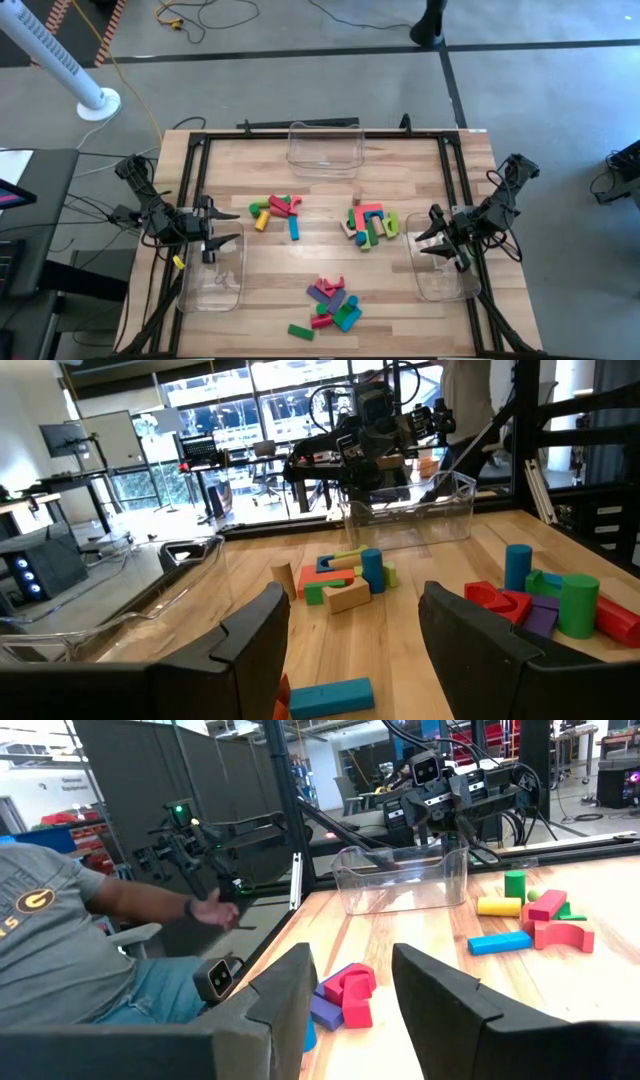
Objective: Sort blocks by size
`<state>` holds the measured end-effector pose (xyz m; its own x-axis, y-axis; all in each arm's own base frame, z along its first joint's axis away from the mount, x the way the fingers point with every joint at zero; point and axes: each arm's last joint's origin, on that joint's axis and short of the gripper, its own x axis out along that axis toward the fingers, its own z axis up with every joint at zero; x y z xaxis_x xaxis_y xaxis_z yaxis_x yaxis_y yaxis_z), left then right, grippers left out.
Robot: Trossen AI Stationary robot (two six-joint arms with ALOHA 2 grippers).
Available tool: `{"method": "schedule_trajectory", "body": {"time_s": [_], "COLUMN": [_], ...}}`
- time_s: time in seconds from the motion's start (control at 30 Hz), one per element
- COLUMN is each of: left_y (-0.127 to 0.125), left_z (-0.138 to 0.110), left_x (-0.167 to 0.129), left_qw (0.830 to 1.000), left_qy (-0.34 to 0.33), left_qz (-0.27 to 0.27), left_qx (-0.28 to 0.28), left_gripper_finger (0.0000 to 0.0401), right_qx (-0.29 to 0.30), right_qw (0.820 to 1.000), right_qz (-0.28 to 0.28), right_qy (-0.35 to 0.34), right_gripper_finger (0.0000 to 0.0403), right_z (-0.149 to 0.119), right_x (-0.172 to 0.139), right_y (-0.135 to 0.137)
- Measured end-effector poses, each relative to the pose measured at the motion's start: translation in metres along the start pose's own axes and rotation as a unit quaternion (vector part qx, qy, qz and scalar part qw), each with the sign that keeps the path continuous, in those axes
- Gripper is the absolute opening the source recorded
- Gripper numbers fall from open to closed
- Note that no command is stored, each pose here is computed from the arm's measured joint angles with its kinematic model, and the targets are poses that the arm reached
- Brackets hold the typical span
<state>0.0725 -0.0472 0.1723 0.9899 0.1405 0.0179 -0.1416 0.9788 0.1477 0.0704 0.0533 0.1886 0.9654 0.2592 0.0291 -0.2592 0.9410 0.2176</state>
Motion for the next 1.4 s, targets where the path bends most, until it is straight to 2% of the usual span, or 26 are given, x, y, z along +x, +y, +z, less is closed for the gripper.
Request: {"method": "schedule_trajectory", "body": {"time_s": [0.37,0.67,1.4], "left_y": [0.0000,0.0000,0.0000], "left_z": [0.0000,0.0000,-0.0001], "left_x": [0.0000,0.0000,0.0000], "left_qw": [1.000,1.000,1.000], "left_qy": [0.000,0.000,0.000], "left_qz": [0.000,0.000,0.000], "left_qx": [0.000,0.000,0.000], "left_gripper_finger": [0.0215,0.0215,0.0215], "right_qx": [-0.001,-0.023,-0.024], "right_qw": [1.000,0.999,0.999], "right_qz": [0.000,-0.007,-0.008], "right_qy": [0.002,0.037,0.038], "right_gripper_finger": [0.0179,0.0179,0.0179], "right_z": [-0.0004,-0.0080,-0.0082], "right_x": [0.0000,-0.0003,-0.0003], "right_y": [-0.0001,-0.0018,-0.0018]}}
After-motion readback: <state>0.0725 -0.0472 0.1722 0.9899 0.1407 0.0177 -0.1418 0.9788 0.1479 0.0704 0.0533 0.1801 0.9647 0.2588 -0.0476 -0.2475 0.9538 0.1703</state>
